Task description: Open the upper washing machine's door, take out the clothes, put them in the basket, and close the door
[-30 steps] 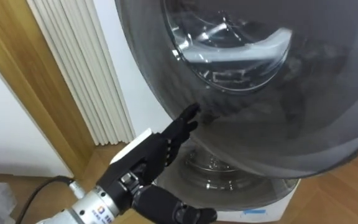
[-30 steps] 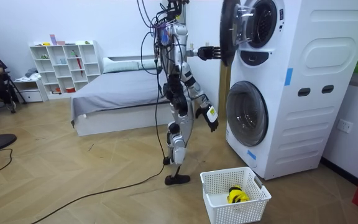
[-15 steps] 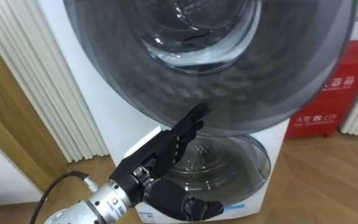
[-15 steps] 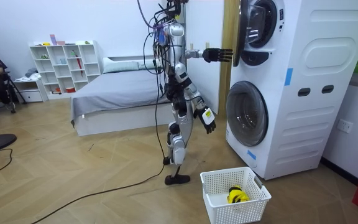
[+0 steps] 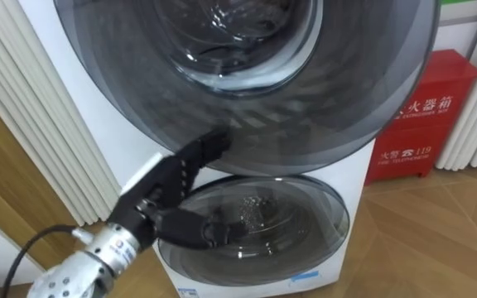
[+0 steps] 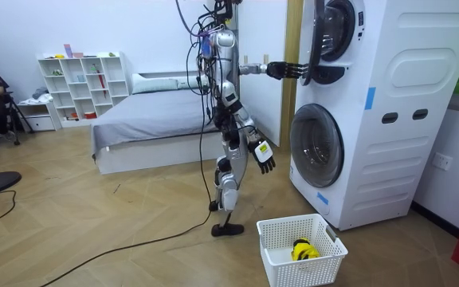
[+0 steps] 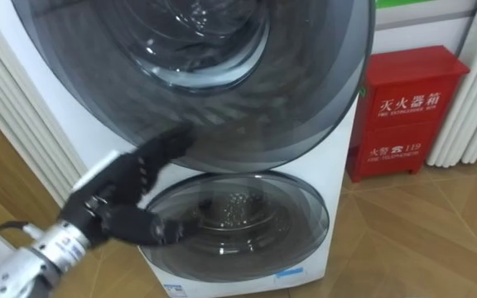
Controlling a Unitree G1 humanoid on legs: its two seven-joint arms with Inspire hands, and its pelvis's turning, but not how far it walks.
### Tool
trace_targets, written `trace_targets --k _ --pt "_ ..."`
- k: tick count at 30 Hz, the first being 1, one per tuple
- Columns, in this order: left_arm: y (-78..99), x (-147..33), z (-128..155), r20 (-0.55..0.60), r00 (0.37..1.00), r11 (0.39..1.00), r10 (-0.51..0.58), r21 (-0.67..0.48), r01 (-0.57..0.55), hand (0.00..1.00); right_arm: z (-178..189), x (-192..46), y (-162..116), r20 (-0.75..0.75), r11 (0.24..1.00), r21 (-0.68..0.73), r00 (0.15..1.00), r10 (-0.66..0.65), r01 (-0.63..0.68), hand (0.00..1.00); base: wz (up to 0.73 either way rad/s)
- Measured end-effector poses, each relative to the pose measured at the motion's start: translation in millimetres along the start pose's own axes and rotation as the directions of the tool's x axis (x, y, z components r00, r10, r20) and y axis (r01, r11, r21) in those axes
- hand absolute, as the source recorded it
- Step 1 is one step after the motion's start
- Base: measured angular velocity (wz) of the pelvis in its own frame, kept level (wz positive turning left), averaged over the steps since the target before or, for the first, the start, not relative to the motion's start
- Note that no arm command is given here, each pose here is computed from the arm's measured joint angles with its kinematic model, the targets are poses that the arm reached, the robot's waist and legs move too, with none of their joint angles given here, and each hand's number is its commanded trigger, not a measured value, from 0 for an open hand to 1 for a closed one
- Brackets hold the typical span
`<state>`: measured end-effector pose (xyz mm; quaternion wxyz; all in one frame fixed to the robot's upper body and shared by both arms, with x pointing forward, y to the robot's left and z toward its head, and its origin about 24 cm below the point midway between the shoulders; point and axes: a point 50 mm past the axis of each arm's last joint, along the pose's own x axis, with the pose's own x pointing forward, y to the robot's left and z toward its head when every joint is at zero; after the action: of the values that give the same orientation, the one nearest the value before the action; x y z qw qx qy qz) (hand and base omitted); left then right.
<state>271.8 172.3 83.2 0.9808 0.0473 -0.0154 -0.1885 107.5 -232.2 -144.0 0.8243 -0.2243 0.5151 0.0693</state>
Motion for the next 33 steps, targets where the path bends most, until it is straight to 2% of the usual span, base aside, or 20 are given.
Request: trace_targets --k 4,6,8,13,18,22,27,33 --pt "10.4 8.4 -1.7 -0.003 0.998 0.996 0.064 -0.064 -0.064 0.0 0.1 0.0 0.2 0.0 1.0 0.0 1.0 -0.018 0.018 0.0 -0.05" --pt "26.3 14.4 -1.8 -0.016 0.99 0.988 0.138 -0.07 -0.139 0.0 -0.1 0.0 -0.3 -0.001 1.0 -0.012 1.0 -0.026 0.026 0.0 -0.24" --pt "40.6 22.3 1.5 -0.03 0.983 0.982 0.183 -0.048 -0.184 0.0 -1.3 -0.4 -0.6 -0.004 1.0 -0.006 1.0 -0.028 0.028 0.0 -0.07" --pt "56.6 29.4 14.4 -0.015 0.973 0.973 0.229 -0.005 -0.229 0.0 -3.0 -2.6 -1.3 0.001 0.999 0.0 0.999 -0.037 0.037 0.0 -0.07" --pt "78.5 33.4 39.9 0.023 0.959 0.956 0.284 0.067 -0.285 0.0 -6.3 -6.2 -10.8 -0.002 0.997 -0.032 0.998 -0.068 0.068 0.0 0.02" --pt "86.2 37.2 48.3 0.029 0.945 0.944 0.324 0.06 -0.326 0.0 -10.5 -7.1 -17.1 -0.027 0.996 -0.028 0.996 -0.085 0.085 0.0 -0.01" --pt "102.3 44.1 86.0 0.122 0.912 0.915 0.392 0.045 -0.4 0.0 -14.9 -9.4 -18.3 -0.04 0.996 -0.014 0.995 -0.092 0.092 0.0 0.0" --pt "105.5 43.8 93.3 0.141 0.903 0.911 0.406 0.015 -0.412 0.0 -15.6 -10.5 -18.4 -0.044 0.995 -0.011 0.994 -0.102 0.102 0.0 0.0"
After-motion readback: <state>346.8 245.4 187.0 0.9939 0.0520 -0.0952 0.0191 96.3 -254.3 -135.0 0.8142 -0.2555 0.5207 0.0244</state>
